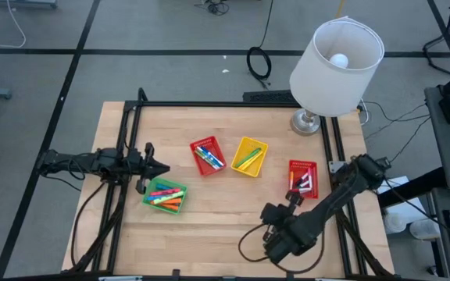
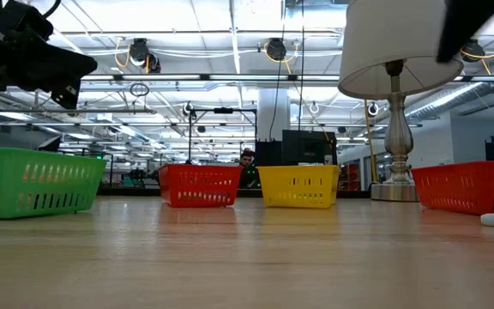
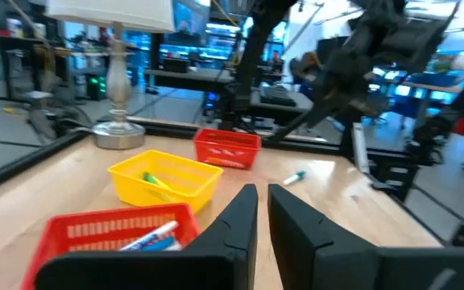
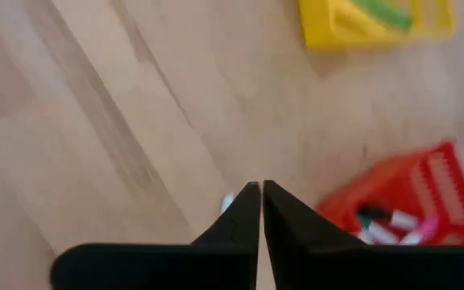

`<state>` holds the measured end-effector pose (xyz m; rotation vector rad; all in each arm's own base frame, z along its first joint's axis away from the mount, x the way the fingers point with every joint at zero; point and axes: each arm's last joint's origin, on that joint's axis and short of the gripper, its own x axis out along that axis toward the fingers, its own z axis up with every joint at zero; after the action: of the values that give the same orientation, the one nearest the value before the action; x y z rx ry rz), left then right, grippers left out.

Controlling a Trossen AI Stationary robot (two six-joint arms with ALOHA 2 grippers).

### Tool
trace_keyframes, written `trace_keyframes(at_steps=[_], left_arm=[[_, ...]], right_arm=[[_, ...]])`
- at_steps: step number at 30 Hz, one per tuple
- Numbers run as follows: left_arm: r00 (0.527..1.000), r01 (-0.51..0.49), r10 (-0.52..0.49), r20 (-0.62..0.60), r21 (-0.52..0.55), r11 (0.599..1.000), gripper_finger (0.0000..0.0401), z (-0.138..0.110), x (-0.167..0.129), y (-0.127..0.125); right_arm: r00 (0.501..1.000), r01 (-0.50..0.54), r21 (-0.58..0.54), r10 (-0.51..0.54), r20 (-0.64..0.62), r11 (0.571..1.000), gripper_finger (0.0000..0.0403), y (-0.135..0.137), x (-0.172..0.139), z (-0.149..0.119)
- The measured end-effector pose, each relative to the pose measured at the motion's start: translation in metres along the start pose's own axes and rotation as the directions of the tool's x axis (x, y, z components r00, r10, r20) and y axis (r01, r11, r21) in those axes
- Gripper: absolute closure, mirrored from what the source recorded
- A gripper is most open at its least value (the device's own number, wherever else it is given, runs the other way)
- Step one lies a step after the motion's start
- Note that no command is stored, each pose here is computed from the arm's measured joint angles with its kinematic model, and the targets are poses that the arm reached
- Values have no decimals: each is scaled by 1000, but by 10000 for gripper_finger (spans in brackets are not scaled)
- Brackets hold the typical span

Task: Pick & Place Markers
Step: Put the green marker into the right red bin

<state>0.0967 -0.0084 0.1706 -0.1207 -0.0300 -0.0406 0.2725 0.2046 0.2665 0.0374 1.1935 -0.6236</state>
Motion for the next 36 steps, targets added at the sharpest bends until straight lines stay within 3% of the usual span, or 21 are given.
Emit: trace_keyframes(at_steps=[7, 12, 18, 27, 36], left_arm=[[999, 40, -40, -7, 7, 999, 359, -1, 0, -1], [999, 41, -40, -6, 34, 999, 359, 0, 0, -1], [999, 41, -40, -6, 34, 999, 359, 0, 0, -1], [999, 41, -41, -5, 7, 999, 359, 0, 0, -1], [999, 41, -41, -9, 7, 999, 359, -1, 0, -1]], right_arm=[[992, 26, 96, -14, -124, 995, 327, 14, 44, -19], [971, 108, 246, -49, -232, 963, 253, 3, 68, -33], [956, 135, 281, -50, -289, 950, 196, -3, 86, -48], [939, -9, 329, 121, -322, 944, 172, 9, 87, -51], [918, 2, 321, 126, -377, 947, 187, 6, 101, -62]])
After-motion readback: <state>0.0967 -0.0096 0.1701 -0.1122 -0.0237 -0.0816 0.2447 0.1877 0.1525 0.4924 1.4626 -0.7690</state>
